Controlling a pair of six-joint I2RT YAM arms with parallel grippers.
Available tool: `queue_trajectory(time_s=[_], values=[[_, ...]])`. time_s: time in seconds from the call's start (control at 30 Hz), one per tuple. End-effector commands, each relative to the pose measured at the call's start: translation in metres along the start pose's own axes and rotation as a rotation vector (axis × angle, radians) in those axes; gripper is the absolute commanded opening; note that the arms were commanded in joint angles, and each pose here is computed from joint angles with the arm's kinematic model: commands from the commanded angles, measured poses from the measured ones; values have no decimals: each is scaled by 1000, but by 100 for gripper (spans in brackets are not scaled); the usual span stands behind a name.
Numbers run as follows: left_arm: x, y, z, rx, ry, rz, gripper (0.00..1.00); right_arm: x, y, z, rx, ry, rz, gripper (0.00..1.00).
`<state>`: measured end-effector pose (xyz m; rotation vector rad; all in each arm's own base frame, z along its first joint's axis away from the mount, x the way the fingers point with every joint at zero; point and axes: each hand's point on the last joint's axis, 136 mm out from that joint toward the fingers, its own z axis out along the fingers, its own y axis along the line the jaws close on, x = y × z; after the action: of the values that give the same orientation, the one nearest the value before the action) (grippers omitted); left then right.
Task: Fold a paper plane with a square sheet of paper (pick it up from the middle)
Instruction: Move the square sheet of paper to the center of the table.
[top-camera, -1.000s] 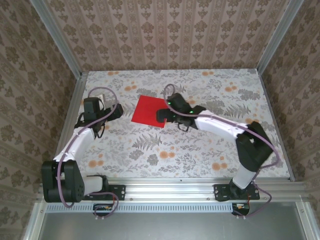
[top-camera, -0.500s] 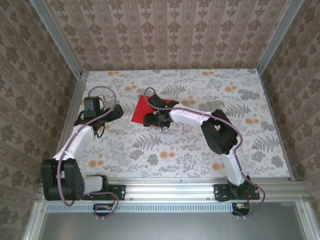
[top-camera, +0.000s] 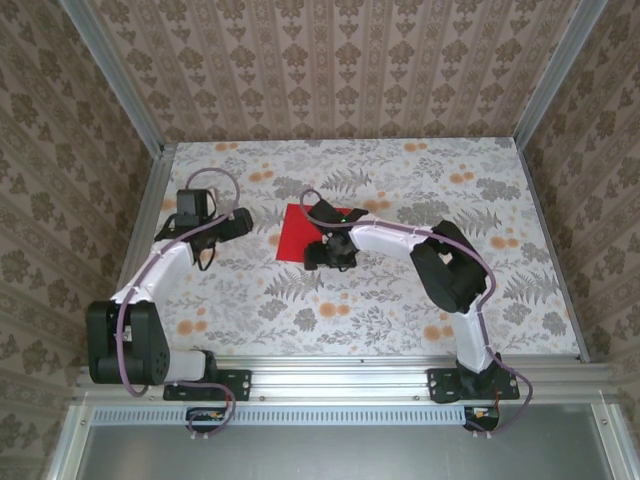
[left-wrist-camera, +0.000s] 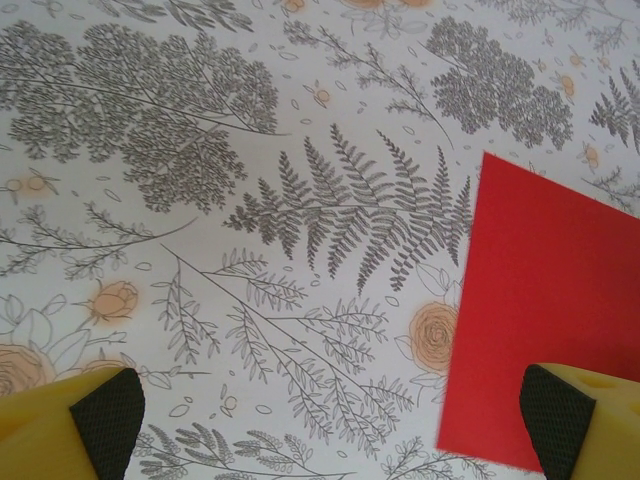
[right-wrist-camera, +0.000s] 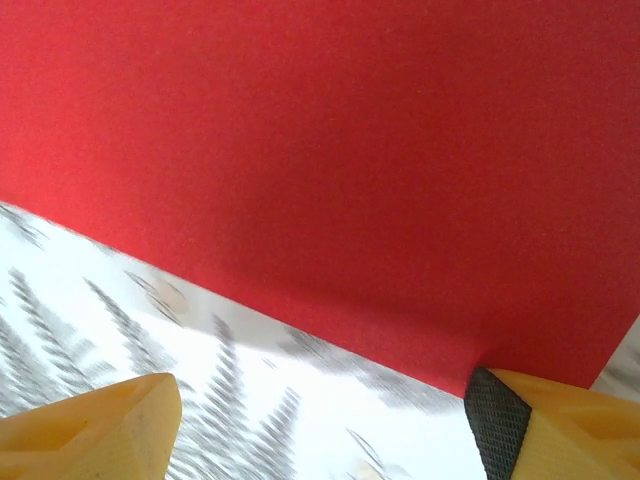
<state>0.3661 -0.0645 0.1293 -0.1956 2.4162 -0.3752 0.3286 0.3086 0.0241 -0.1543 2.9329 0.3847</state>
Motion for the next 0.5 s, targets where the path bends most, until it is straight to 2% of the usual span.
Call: queue_trajectory(time_s=[0.0,0.13,0.27,0.37,0.47], values=[[2,-13,0,25,36,15,100,36,-32,-12,46,116,-12,79],[9,-21,4,30,70,15,100,32,-46,-44,96,64,-45,80],[23,-27,10,25,130,-42,100,2,-47,-78,179,-80,-5,83],[34,-36,15,39,176,-78,99,-18,-56,-79,260,-181,109,89],[44,-44,18,57,219,-102,99,-39,-52,-65,276,-226,201,93]])
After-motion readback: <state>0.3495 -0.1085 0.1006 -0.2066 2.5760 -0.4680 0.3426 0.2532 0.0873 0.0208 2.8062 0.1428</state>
